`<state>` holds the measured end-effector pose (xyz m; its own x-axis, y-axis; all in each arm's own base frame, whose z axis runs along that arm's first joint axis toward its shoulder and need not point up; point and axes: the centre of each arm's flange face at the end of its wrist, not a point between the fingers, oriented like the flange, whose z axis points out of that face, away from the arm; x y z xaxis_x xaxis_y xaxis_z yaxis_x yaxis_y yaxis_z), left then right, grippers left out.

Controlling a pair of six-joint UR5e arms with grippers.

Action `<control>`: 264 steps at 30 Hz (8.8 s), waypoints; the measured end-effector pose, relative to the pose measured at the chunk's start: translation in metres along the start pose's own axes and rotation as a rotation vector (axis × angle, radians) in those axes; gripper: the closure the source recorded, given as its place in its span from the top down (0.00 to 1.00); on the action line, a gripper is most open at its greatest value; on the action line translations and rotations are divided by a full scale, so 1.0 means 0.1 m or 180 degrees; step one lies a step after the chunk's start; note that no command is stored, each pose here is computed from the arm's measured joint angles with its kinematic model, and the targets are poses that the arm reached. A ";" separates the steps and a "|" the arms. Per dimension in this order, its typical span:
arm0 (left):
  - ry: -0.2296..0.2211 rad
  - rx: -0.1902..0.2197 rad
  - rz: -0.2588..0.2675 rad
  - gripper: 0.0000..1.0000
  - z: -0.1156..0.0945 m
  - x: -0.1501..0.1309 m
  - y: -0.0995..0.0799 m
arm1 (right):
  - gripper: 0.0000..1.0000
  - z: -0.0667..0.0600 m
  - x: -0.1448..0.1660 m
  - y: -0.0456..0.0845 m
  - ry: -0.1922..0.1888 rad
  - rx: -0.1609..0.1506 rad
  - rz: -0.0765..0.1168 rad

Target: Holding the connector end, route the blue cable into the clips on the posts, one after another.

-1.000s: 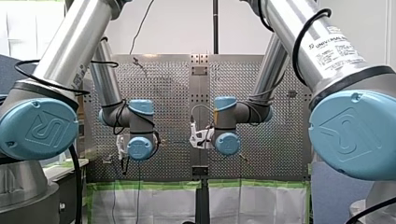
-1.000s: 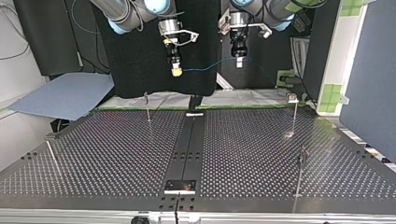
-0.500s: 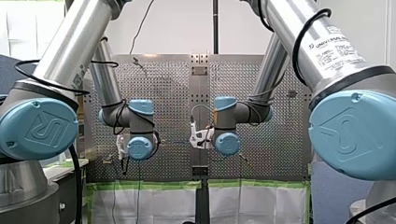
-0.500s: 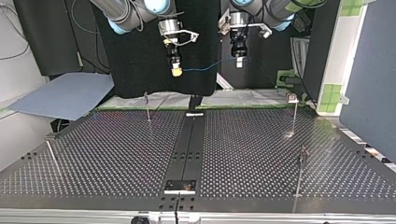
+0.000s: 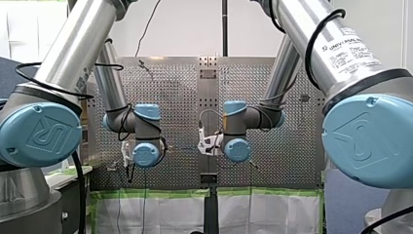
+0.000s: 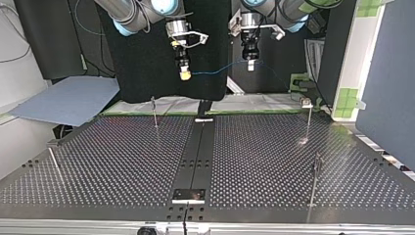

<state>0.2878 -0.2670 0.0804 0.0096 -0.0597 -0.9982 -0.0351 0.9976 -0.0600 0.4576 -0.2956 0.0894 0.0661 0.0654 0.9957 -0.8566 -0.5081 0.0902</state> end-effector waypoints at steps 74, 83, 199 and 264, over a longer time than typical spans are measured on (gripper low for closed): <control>0.0241 -0.0032 0.0202 0.00 -0.09 0.02 0.06 | 0.00 -0.05 0.25 -0.84 0.0219 0.0442 -0.0031; 0.0074 -0.0045 -0.0017 0.00 0.00 -0.25 0.03 | 0.00 0.04 0.81 -1.00 0.0390 0.0338 0.0152; -0.0282 -0.0461 -0.0336 0.00 1.27 -3.25 1.06 | 0.00 0.84 4.09 -1.29 0.0622 0.0942 0.0130; -0.0626 -0.0504 -0.0623 0.00 1.78 -3.67 1.48 | 0.00 1.16 4.02 -1.34 0.0327 0.1145 0.0370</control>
<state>0.4572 -0.0907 0.4391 0.2239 -0.2265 -0.9479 -0.1684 0.9490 -0.2666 0.6586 -0.3006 0.4803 -0.0880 0.0661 0.9939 -0.6200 -0.7846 -0.0028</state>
